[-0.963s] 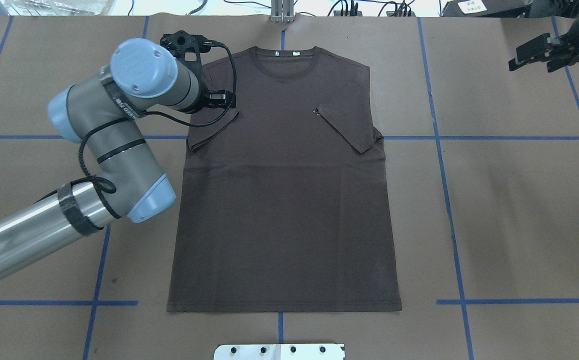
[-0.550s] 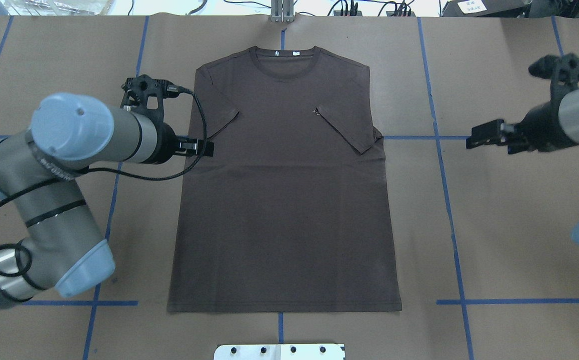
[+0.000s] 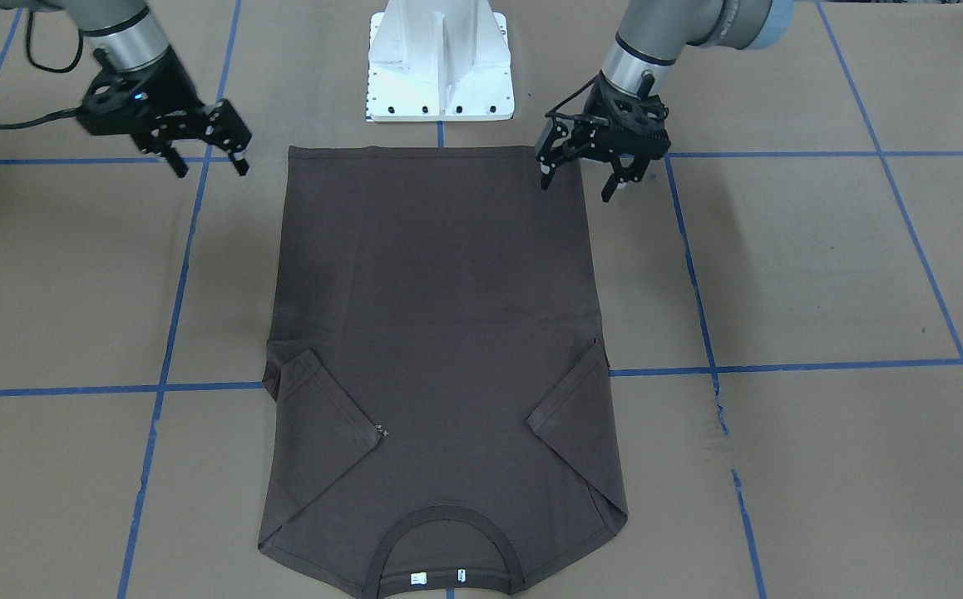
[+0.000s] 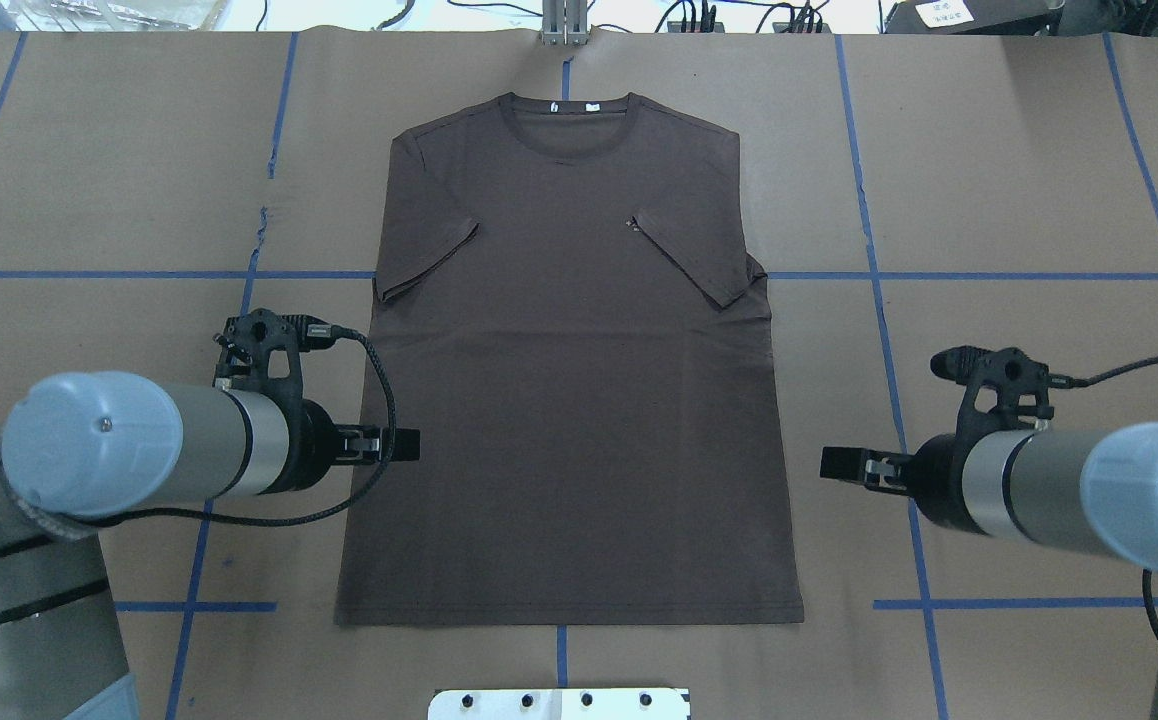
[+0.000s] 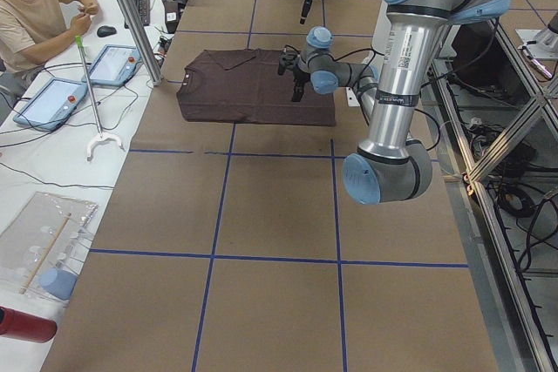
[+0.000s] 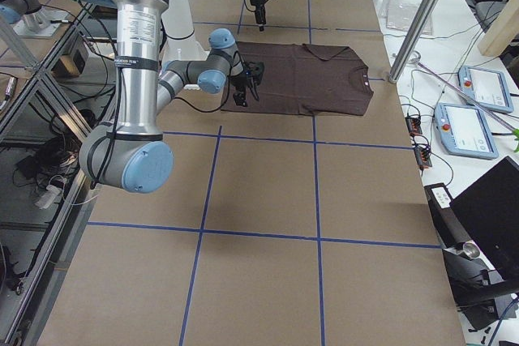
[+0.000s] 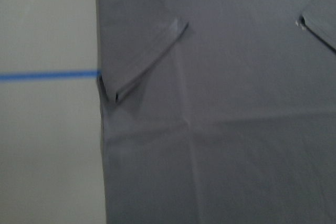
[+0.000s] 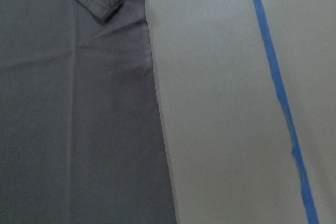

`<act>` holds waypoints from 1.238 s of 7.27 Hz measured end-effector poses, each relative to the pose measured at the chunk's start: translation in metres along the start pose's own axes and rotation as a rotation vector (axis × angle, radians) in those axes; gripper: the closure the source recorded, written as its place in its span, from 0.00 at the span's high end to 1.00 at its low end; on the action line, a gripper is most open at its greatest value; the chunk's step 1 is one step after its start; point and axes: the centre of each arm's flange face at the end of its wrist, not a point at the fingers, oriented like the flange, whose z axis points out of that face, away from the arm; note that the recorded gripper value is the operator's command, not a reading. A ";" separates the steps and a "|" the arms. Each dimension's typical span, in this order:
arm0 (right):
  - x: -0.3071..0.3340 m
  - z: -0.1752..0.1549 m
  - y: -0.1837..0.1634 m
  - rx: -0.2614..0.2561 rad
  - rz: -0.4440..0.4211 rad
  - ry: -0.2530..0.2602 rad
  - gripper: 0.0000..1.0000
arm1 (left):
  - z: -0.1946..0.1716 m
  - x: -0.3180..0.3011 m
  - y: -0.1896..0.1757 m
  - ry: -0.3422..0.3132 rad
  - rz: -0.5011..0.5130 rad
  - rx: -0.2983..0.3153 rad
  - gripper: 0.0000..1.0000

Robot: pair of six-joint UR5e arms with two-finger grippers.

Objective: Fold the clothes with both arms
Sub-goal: 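Lower both grippers to the hem corners nearest the robot, then grasp the hem corners nearest the robot with both grippers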

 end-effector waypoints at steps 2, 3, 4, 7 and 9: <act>-0.005 0.007 0.038 0.015 -0.004 0.002 1.00 | 0.028 -0.009 0.061 -0.061 -0.077 -0.031 0.74; -0.005 0.007 0.042 0.017 -0.007 0.002 1.00 | 0.040 -0.014 0.078 -0.088 -0.084 -0.043 0.74; -0.005 0.008 0.044 0.018 -0.007 0.001 1.00 | 0.051 -0.019 0.090 -0.112 -0.081 -0.050 0.72; -0.006 0.008 0.044 0.019 -0.007 0.000 1.00 | 0.062 -0.032 0.106 -0.149 -0.068 -0.064 0.70; -0.006 0.008 0.045 0.019 -0.008 0.000 1.00 | 0.064 -0.032 0.115 -0.151 -0.059 -0.079 0.59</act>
